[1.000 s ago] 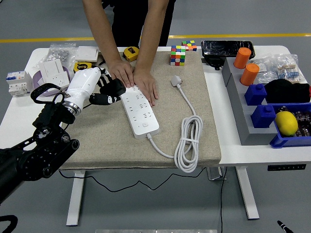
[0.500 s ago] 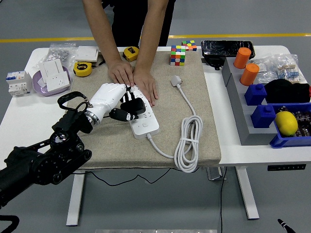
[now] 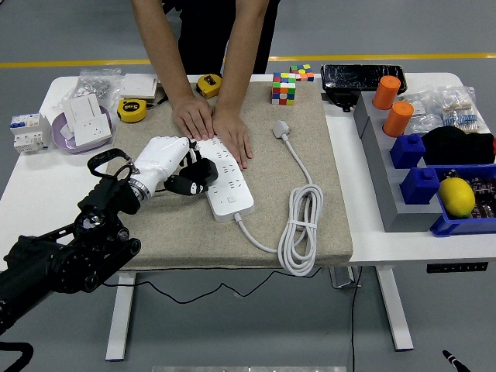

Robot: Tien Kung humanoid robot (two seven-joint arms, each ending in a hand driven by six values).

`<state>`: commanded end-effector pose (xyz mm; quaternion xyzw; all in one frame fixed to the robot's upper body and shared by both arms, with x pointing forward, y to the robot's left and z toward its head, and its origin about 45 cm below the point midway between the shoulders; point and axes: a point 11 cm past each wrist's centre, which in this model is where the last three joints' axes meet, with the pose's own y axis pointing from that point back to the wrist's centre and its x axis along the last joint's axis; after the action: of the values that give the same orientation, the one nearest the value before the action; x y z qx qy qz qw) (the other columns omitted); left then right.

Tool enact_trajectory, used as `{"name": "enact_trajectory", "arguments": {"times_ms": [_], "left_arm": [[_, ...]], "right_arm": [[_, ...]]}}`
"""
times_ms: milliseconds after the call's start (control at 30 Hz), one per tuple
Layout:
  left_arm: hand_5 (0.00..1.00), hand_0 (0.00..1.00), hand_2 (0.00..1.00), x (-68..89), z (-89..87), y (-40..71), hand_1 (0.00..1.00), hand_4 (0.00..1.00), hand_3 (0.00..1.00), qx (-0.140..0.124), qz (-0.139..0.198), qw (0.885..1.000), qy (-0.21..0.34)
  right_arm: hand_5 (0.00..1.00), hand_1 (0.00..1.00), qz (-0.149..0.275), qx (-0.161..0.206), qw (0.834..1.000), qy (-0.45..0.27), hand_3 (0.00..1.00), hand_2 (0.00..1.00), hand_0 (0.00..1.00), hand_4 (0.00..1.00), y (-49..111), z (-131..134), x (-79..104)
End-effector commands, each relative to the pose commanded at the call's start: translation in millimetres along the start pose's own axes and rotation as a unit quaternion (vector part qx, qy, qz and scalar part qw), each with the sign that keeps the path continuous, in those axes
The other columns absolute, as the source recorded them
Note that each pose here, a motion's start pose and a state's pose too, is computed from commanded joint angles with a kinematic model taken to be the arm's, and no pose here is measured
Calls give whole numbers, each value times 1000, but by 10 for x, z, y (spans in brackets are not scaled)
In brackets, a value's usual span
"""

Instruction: Pick up the plug,place it near the board,insert it into the board,press the button

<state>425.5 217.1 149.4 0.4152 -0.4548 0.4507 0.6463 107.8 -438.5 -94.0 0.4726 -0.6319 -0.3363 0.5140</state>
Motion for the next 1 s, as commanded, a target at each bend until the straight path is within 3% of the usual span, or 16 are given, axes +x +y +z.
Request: {"name": "enact_trajectory", "arguments": {"times_ms": [1000], "left_arm": [[131,467,378,-43,-43,-16,447,525,391,7,-13,1000,-15]], "right_arm": [[918,739,1,-2,1000,2,768,739,820,998,1,15,19]]}}
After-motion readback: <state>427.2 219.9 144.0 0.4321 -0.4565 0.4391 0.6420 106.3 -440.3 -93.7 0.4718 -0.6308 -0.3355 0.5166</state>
